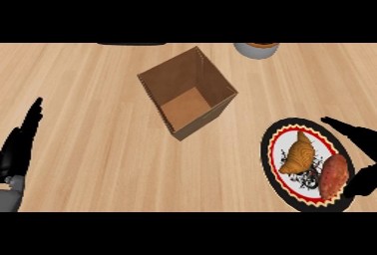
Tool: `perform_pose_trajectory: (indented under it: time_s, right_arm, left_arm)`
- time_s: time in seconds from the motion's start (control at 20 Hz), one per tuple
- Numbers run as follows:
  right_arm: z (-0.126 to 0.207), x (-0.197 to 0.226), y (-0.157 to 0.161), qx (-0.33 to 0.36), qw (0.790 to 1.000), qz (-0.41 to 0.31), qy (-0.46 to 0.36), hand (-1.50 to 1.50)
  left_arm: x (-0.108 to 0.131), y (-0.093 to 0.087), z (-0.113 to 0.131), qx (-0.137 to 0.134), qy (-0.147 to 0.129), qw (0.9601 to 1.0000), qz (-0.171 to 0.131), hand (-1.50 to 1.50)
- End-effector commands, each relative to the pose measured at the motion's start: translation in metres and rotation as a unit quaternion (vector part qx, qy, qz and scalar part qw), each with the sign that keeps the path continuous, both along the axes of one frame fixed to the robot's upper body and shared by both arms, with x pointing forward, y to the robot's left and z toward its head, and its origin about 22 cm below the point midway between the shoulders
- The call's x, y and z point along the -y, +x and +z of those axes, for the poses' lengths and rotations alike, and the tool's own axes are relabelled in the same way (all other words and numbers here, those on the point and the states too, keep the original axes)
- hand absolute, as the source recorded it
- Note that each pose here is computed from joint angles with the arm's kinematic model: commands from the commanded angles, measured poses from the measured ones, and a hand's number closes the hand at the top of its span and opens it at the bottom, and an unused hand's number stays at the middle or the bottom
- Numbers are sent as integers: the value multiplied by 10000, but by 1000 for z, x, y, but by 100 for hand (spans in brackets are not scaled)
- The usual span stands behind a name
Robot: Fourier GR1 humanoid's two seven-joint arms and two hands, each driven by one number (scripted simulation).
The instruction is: Pick the croissant from the plate and place it in the cardboard box
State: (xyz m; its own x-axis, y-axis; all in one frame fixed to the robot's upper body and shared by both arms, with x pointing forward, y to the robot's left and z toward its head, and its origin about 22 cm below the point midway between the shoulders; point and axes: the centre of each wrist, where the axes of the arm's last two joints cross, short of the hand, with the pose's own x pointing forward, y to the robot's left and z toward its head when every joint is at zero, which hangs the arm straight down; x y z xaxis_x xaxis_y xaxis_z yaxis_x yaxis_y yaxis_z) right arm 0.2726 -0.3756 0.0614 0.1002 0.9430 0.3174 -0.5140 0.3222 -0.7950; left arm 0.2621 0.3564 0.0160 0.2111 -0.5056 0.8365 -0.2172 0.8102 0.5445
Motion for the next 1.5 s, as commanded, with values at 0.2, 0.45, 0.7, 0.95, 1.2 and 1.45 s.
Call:
perform_pose_trajectory:
  time_s: [0.2, 0.45, 0.7, 0.95, 1.2, 1.45]
  right_arm:
    - [-24, -31, 10, -479, 9977, -39, -479, -150]
    - [-26, -30, 39, -438, 9984, 56, -356, -150]
    - [-28, -33, 30, -538, 9980, 105, -330, -150]
    - [-40, -57, 30, -472, 9986, 237, -52, -150]
    - [-21, -64, 11, -274, 9982, 514, 125, -150]
    - [-10, -90, 25, -492, 9974, 521, -119, -150]
  left_arm:
    - [-15, -9, -10, -3, -31, 10000, -1, 0]
    - [6, 11, 8, 8, -22, 10000, -22, 0]
    - [-12, -7, 0, 36, -58, 9999, 96, 0]
    - [-9, 9, 0, -82, 11, 9999, 103, 0]
    - [3, -7, -18, -37, 1, 9999, 96, 0]
    - [-8, 5, 19, 15, -9, 9999, 100, 0]
